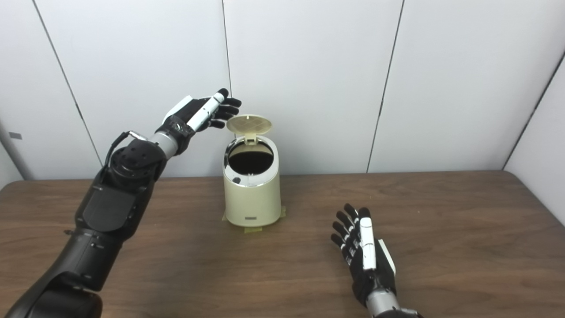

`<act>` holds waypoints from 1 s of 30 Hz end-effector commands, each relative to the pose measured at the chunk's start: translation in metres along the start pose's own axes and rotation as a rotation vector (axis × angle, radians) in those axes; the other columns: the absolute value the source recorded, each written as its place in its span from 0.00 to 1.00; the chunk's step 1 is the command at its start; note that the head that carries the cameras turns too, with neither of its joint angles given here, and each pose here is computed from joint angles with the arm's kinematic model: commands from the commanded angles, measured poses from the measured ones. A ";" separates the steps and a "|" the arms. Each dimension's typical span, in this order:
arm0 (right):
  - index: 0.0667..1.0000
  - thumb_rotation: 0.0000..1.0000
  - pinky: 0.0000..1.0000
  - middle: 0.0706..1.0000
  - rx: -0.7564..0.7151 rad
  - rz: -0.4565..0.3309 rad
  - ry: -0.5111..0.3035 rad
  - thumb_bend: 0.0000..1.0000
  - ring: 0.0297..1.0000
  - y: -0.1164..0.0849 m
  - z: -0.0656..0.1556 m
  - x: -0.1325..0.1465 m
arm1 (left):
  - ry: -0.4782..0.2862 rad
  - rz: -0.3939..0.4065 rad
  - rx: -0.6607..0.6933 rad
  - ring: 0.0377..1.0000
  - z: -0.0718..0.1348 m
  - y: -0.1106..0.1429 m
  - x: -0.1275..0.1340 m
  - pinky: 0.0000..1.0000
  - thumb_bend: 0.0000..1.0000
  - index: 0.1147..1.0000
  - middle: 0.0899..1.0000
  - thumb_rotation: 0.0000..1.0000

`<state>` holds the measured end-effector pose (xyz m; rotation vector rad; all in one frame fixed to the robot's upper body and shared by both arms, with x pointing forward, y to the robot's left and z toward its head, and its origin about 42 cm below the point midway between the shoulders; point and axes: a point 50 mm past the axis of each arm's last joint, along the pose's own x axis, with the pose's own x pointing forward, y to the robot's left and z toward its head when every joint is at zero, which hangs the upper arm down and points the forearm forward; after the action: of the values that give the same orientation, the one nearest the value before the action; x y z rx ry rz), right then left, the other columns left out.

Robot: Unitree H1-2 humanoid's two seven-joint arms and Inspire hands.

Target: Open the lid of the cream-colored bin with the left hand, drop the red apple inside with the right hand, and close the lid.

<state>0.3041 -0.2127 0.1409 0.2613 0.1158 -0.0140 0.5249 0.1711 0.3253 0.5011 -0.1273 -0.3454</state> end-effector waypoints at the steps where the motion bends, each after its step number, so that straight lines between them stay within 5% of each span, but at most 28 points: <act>1: 0.95 1.00 0.90 0.91 0.008 0.032 -0.093 0.59 0.90 0.008 0.018 0.008 | -0.131 0.035 0.114 0.82 0.046 0.023 0.007 0.85 0.41 0.75 0.76 1.00; 15: 0.93 1.00 0.92 0.86 0.001 0.005 -0.065 0.59 0.85 0.008 0.013 0.012 | -0.181 0.036 0.368 0.75 0.056 0.008 0.004 0.84 0.36 0.67 0.65 1.00; 19: 0.92 1.00 0.90 0.84 -0.030 -0.014 -0.046 0.60 0.84 0.008 0.012 0.012 | -0.174 0.026 0.388 0.76 0.055 0.006 0.002 0.88 0.37 0.67 0.65 1.00; 30: 0.90 1.00 0.91 0.79 -0.033 -0.070 0.008 0.53 0.80 0.006 0.007 0.016 | -0.218 0.014 0.443 0.71 0.049 0.004 -0.012 0.81 0.39 0.64 0.64 1.00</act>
<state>0.3122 -0.2113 0.1399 0.2222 0.1495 -0.0765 0.5059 0.1580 0.3377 0.8782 -0.3163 -0.3845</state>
